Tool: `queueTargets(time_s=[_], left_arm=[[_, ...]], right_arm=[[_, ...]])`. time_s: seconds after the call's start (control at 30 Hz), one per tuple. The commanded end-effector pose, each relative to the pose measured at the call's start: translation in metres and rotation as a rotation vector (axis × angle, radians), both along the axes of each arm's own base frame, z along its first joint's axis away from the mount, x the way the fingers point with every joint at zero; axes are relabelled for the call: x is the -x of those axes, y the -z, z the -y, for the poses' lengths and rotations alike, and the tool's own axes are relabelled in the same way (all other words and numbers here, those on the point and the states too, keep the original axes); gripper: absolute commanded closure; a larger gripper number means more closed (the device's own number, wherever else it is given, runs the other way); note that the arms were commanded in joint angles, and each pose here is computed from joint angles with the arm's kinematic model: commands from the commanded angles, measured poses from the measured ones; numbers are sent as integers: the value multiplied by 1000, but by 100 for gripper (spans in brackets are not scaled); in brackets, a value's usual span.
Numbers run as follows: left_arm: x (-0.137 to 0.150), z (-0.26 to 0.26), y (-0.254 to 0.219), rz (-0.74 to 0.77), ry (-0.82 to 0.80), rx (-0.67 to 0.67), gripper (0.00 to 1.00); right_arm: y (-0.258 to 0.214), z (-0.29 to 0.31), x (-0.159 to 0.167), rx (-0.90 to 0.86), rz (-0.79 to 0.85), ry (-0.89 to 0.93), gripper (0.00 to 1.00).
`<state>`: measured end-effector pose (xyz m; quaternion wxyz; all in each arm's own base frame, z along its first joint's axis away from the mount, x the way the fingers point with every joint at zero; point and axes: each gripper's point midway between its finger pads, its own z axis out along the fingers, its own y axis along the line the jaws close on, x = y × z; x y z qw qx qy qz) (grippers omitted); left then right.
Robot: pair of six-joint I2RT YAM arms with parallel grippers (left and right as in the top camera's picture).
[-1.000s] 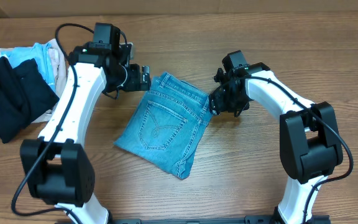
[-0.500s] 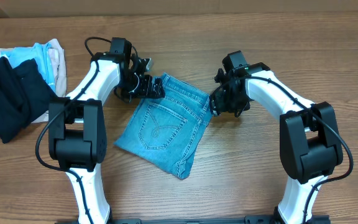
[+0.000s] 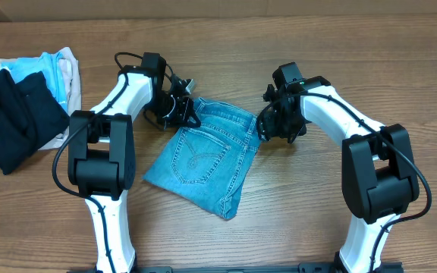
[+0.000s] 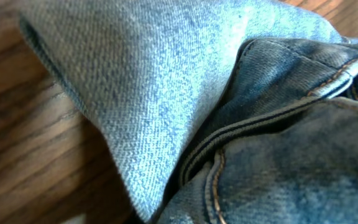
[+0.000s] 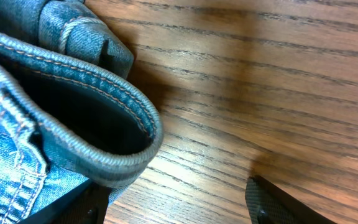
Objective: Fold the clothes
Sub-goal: 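Carry the folded jeans left onto the clothes pile with the left gripper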
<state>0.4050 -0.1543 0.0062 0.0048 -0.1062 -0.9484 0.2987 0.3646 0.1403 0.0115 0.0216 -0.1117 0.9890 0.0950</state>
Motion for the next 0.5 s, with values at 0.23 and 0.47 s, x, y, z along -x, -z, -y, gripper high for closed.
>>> queueTargets(time_s=[0.23,0.47], left_arm=[[-31,-94,-65,101,-154,-530,96],[-34,-148,-192,346,-383,-646,96]], right_arm=[[-93,34,-45,3,173,149,26],[-166,77,-51,-11,277,254,25]])
